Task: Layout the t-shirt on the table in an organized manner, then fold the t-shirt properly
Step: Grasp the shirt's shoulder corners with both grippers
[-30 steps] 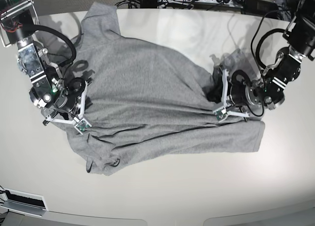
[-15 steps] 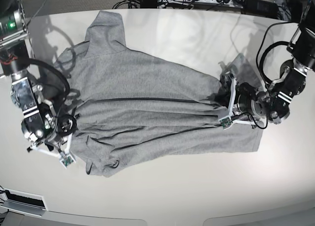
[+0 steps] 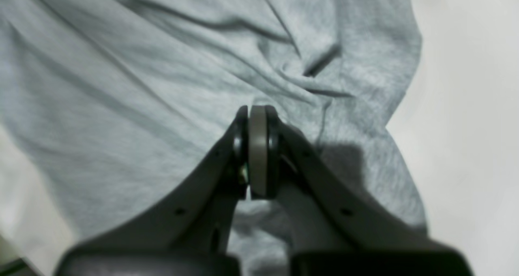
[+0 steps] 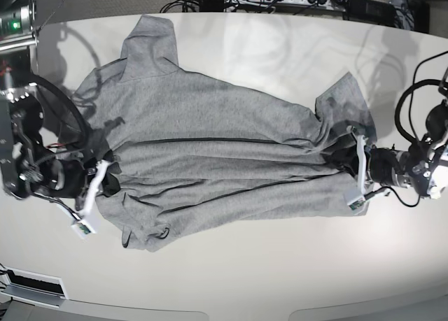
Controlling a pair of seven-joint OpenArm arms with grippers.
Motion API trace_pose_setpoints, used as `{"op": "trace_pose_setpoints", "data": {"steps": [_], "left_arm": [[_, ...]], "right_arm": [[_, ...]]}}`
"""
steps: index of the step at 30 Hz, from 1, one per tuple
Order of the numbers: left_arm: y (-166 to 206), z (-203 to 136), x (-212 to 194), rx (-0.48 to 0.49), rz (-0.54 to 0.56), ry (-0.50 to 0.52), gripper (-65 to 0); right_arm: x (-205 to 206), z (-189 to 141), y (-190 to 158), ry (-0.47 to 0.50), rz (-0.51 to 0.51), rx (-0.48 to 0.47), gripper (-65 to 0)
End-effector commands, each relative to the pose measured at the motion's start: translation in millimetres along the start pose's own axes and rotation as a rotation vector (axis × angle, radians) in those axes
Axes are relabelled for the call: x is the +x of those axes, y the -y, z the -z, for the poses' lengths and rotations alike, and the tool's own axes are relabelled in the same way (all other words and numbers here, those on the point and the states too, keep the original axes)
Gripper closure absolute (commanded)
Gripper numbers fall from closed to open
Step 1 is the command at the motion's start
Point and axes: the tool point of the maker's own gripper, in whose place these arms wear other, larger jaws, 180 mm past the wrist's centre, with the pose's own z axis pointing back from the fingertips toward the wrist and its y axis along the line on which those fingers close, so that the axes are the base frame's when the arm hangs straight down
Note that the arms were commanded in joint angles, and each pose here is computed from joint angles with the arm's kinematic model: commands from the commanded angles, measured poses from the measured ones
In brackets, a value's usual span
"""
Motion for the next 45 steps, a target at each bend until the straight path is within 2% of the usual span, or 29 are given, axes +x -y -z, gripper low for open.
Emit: {"op": "trace_pose_setpoints", "data": {"steps": [1, 4, 9, 14, 16, 21, 26, 27, 31, 32, 33, 35, 38, 41, 45], "left_arm": [[-8.8, -12.4, 11.5, 0.018, 0.005, 0.04, 0.0], [-9.6, -18.0, 1.9, 0.014, -0.026, 0.037, 0.0], [-5.3, -22.2, -20.1, -0.004, -0.077, 0.009, 0.0], [6.1, -23.5, -37.2, -0.047, -0.155, 0.006, 0.0], [5.9, -26.5, -36.4, -0.048, -0.196, 0.045, 0.0], [-10.2, -49.4, -32.2, 0.002, -0.351, 0.219, 0.0], [-27.1, -73.5, -43.4, 0.08, -0.474, 0.344, 0.0], [-27.0, -76.5, -47.5, 0.083, -0.5, 0.358, 0.0], [-23.2, -83.0, -72.0, 0.102, -0.579, 0.367, 0.0], [-24.2, -83.3, -78.8, 0.12, -0.612, 0.364, 0.0], [-25.6, -83.2, -84.6, 0.137, -0.644, 0.361, 0.0], [-27.8, -82.4, -94.3, 0.169, -0.708, 0.363, 0.0], [-25.4, -77.3, -105.7, 0.191, -0.77, 0.36, 0.0], [-13.9, -67.2, -111.7, 0.166, -0.793, 0.348, 0.0], [-3.8, -57.3, -113.9, 0.141, -0.81, 0.342, 0.0]], "right_arm": [[10.7, -13.3, 5.1, 0.051, -0.006, 0.0, 0.0], [-12.2, -24.8, 3.2, 0.055, 0.029, 0.022, 0.0], [-65.5, -34.4, 6.2, -0.002, 0.119, 0.009, 0.0], [-99.3, -48.4, -3.4, 0.02, 0.244, 0.064, 0.0], [-110.3, -54.9, -2.0, 0.04, 0.307, 0.057, 0.0], [-148.9, -68.7, -0.3, 0.055, 0.459, 0.004, 0.0], [-172.5, -75.2, -6.7, 0.055, 0.544, -0.01, 0.0], [-178.5, -76.2, -8.8, 0.046, 0.558, -0.013, -2.4], [-194.4, -76.6, -17.0, 0.034, 0.598, -0.019, -32.6], [-196.6, -75.7, -17.4, 0.042, 0.604, -0.027, -38.3], [-201.2, -74.1, -16.7, 0.04, 0.62, -0.042, -41.2], [-210.8, -69.0, -15.8, 0.038, 0.666, -0.068, -41.8], [-218.9, -61.2, -19.8, 0.069, 0.726, -0.058, -41.8], [-212.9, -56.6, -29.4, 0.125, 0.765, 0.017, -41.8], [-214.8, -49.8, -47.7, 0.095, 0.787, 0.087, -41.8]]}}
